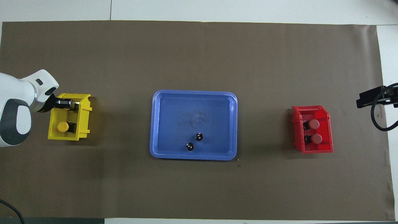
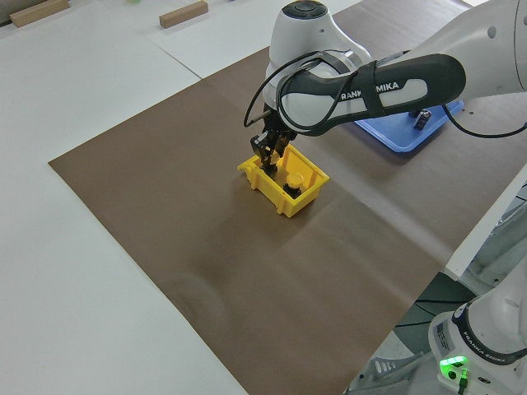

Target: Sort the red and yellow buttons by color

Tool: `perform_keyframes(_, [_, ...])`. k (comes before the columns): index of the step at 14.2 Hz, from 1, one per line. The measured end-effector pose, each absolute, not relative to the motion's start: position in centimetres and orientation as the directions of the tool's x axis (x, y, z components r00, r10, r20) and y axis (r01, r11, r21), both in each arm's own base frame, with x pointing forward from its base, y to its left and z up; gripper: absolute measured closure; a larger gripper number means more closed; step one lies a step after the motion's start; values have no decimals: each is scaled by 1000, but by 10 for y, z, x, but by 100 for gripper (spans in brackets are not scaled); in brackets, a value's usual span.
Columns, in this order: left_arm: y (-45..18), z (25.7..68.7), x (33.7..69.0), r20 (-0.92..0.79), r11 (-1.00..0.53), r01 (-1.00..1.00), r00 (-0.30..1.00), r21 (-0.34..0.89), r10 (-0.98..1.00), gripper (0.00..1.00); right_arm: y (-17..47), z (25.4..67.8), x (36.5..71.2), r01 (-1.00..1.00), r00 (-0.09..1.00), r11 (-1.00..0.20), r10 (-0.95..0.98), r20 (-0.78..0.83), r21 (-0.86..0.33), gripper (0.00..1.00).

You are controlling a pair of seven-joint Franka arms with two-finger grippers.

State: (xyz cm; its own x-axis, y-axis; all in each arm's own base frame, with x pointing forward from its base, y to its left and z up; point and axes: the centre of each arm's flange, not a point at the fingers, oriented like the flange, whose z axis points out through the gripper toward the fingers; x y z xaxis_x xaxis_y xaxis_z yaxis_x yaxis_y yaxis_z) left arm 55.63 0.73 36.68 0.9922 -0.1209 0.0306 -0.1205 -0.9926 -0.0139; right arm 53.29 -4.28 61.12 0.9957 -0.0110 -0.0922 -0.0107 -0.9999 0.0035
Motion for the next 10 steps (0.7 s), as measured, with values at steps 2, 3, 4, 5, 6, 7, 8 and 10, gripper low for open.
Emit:
perform_keyframes(2, [7, 367, 556, 30, -993, -121, 992, -14, -122, 55, -41, 611, 533, -7, 996, -1000, -7, -92, 4, 0])
perform_keyframes(3, [7, 367, 556, 30, -993, -121, 992, -14, -122, 55, -40, 611, 533, -6, 996, -1000, -6, -92, 4, 0])
perform_keyframes(4, [7, 367, 556, 29, -993, -121, 992, -14, -122, 49, -40, 611, 533, -6, 996, -1000, -6, -92, 4, 0])
perform_keyframes(5, [7, 367, 556, 29, -993, -121, 992, -14, -122, 49, -40, 611, 533, -6, 996, -1000, -6, -92, 4, 0])
perform_keyframes(6, [7, 368, 557, 26, -993, -121, 992, -13, -122, 44, -41, 611, 533, -7, 996, -1000, -7, -92, 4, 0])
perform_keyframes(7, [7, 370, 557, 22, -993, -121, 992, -13, -121, 39, -41, 611, 533, -7, 996, -1000, -7, -92, 4, 0])
perform_keyframes(8, [7, 372, 558, 21, -993, -121, 992, -13, -121, 39, -41, 611, 533, -7, 996, -1000, -8, -92, 4, 0])
perform_keyframes(10, [7, 377, 559, 14, -993, -121, 993, -12, -121, 37, -41, 611, 533, -7, 996, -1000, -7, -92, 4, 0])
